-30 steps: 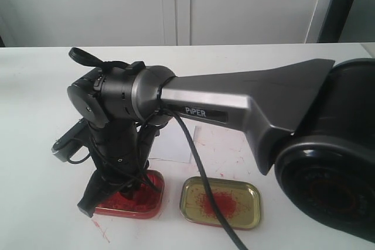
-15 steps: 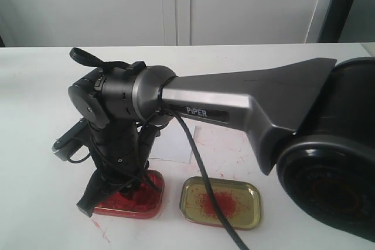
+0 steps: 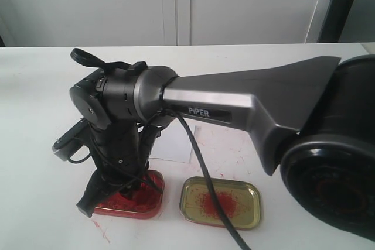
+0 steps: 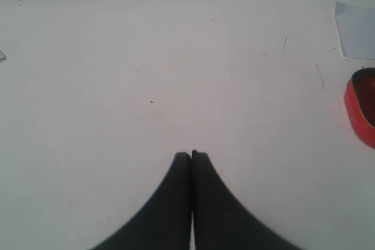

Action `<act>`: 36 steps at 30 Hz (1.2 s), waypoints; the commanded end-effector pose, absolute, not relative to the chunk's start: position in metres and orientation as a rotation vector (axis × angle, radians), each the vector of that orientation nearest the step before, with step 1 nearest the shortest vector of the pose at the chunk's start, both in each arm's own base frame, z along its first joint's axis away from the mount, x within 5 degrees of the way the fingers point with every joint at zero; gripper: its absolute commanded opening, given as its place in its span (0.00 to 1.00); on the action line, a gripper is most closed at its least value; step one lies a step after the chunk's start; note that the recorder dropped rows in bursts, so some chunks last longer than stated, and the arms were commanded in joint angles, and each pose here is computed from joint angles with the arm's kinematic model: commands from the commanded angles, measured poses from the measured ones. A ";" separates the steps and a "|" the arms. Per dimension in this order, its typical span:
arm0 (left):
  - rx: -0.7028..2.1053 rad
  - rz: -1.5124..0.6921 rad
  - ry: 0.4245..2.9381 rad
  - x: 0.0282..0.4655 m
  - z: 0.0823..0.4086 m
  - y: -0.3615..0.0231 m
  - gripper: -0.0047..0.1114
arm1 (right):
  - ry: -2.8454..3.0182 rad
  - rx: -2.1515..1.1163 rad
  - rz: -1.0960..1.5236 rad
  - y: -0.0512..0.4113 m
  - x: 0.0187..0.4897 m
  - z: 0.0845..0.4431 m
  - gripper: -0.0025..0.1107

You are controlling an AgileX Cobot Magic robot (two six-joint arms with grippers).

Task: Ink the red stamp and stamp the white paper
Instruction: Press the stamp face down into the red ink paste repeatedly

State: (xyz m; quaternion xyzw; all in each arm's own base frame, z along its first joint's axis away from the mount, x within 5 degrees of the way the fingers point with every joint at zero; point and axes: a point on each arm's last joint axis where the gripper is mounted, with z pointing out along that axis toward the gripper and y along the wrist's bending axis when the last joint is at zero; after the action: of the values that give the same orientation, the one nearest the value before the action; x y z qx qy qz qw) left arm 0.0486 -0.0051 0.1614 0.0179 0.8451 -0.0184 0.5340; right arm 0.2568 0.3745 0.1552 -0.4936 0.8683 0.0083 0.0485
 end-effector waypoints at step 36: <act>0.032 -0.053 2.018 0.048 0.159 -0.005 0.04 | 2.685 -1.425 0.220 0.379 0.246 0.172 0.02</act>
State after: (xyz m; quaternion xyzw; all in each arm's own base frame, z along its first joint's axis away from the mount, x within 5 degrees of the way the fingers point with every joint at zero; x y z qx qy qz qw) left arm 0.0486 -0.0051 0.1614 0.0179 0.8451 -0.0184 0.5340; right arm 0.2483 0.3790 0.1641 -0.4727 0.8779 0.0622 0.0448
